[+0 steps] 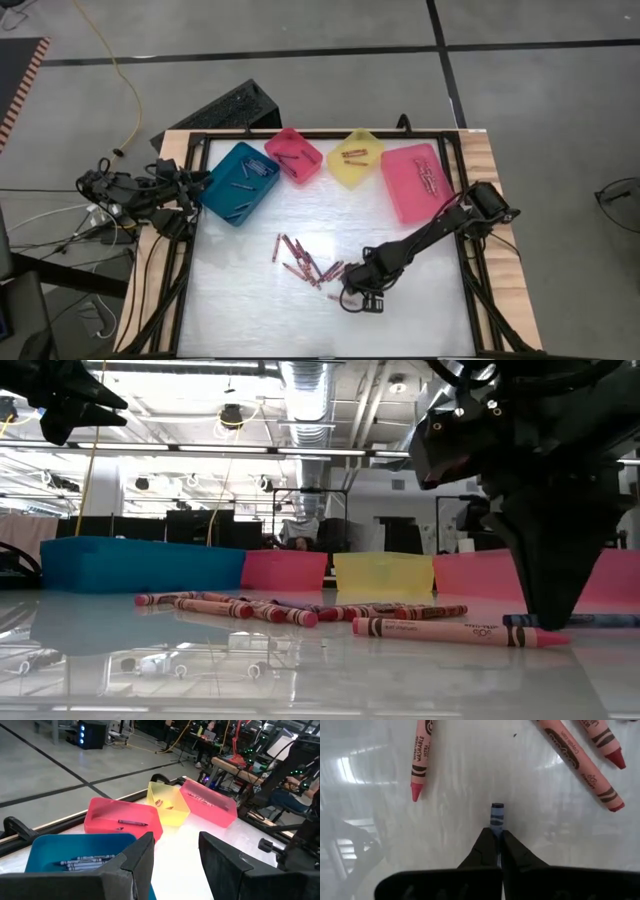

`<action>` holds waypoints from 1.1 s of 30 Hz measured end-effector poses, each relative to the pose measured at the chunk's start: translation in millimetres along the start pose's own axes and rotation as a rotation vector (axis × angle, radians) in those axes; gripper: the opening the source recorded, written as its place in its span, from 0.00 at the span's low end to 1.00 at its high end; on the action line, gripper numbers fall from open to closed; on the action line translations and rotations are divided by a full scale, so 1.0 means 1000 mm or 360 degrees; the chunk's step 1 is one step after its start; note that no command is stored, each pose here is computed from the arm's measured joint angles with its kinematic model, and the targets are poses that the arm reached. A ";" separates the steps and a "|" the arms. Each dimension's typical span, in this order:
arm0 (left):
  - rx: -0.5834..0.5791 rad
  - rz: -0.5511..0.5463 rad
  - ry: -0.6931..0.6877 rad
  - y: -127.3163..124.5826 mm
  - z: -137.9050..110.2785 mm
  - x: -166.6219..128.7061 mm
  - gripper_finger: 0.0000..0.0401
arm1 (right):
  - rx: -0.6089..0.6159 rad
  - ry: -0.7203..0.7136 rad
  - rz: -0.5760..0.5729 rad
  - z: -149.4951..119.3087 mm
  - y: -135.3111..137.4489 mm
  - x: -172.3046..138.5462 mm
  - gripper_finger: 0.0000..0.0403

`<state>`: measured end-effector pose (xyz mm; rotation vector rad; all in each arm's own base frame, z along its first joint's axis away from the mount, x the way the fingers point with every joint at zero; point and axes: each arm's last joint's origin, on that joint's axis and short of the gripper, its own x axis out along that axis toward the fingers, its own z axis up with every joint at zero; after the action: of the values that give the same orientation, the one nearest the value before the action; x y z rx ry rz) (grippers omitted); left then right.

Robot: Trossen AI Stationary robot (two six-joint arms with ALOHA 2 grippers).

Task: Sort crayons
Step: Put the blue crayon into the blue bin

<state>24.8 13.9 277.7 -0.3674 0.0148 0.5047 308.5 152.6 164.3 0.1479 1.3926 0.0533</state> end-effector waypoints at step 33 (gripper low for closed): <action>-0.0018 0.0004 -0.0002 0.000 0.000 0.000 0.36 | -0.0410 -0.2412 -0.0449 0.163 -0.170 -0.073 0.00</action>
<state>24.8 13.9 277.8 -0.3782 0.0110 0.5078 446.9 -36.5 239.9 -0.2110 -0.1234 -0.1040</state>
